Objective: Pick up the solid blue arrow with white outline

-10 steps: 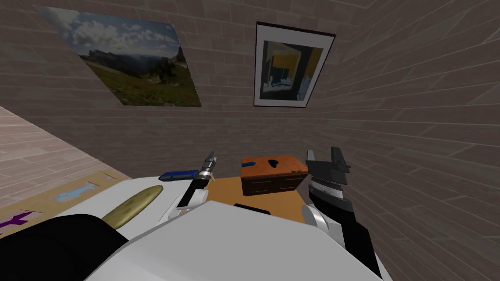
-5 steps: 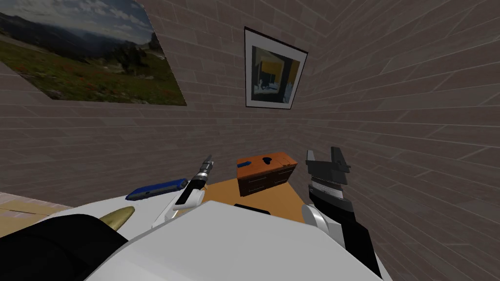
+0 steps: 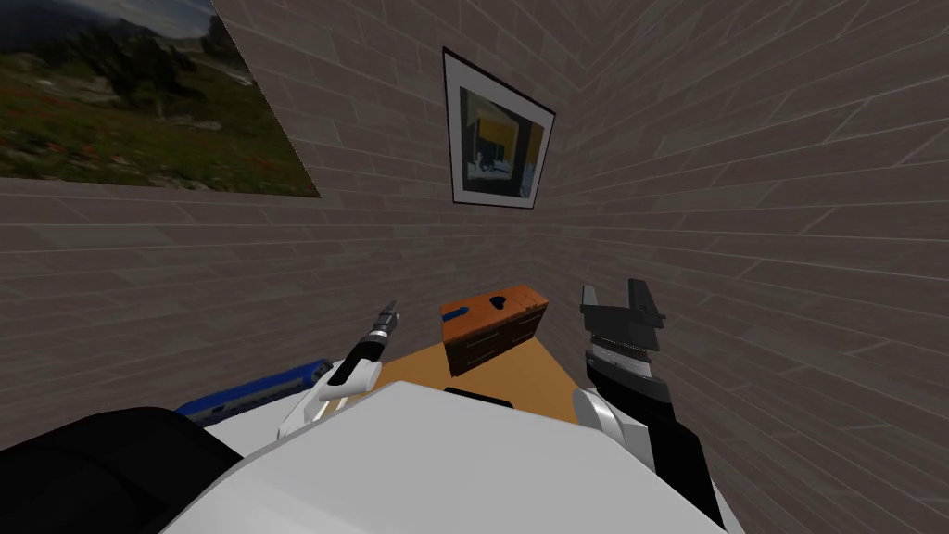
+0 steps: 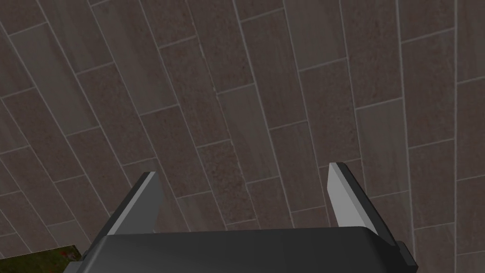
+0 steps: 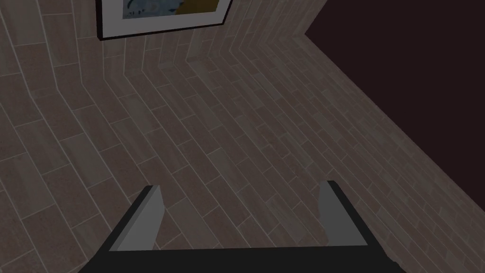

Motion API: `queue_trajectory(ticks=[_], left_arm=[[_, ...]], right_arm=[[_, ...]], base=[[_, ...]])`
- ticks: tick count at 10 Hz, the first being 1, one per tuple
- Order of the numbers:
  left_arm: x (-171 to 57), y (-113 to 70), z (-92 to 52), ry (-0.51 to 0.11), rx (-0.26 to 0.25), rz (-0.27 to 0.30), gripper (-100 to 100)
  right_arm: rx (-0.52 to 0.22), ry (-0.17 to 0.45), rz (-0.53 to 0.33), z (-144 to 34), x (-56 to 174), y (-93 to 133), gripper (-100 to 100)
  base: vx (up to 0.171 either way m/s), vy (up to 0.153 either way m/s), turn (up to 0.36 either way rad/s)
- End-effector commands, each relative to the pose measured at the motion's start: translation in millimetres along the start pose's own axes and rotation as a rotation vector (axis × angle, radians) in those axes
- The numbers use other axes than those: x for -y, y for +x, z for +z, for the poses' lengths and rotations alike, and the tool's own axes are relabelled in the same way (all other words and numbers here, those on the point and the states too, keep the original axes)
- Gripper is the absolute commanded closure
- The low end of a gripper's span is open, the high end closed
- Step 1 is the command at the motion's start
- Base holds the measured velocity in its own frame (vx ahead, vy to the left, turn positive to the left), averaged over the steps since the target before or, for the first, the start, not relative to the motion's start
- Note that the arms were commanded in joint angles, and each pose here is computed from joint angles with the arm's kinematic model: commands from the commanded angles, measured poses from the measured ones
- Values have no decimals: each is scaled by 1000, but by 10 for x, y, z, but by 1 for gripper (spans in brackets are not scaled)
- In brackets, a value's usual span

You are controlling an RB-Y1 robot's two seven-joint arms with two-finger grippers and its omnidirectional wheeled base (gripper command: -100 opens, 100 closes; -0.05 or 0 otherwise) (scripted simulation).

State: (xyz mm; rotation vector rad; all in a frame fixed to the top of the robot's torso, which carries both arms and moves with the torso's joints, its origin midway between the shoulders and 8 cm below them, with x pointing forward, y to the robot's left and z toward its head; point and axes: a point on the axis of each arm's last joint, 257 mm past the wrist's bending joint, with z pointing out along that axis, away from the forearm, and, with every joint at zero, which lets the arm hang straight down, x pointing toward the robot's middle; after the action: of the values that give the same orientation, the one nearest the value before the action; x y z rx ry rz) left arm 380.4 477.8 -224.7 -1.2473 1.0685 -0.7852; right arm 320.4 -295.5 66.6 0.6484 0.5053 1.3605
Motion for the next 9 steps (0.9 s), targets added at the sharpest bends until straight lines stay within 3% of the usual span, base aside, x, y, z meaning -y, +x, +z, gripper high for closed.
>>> queue_trajectory(ticks=[1,2,3,4,7,9], left_arm=[[-267,-138,-8,-77,21,-9,-100],[-307,-139,-11,-93,22,-9,-100],[-515,-277,-24,-153,41,-19,-100],[-562,-278,-32,-171,42,-19,-100],[-993,-545,-111,-300,84,-44,-100],[-1077,-546,-138,-334,86,-45,-100]], right_arm=[[0,0,0,0,0,0,0],[0,0,0,0,0,1,0],[0,0,0,0,0,0,0],[0,0,0,0,0,1,0],[0,0,0,0,0,0,0],[0,0,0,0,0,0,0]], base=[[8,24,-273],[7,24,-184],[10,19,-385],[9,24,-157],[18,14,-265],[12,12,-66]])
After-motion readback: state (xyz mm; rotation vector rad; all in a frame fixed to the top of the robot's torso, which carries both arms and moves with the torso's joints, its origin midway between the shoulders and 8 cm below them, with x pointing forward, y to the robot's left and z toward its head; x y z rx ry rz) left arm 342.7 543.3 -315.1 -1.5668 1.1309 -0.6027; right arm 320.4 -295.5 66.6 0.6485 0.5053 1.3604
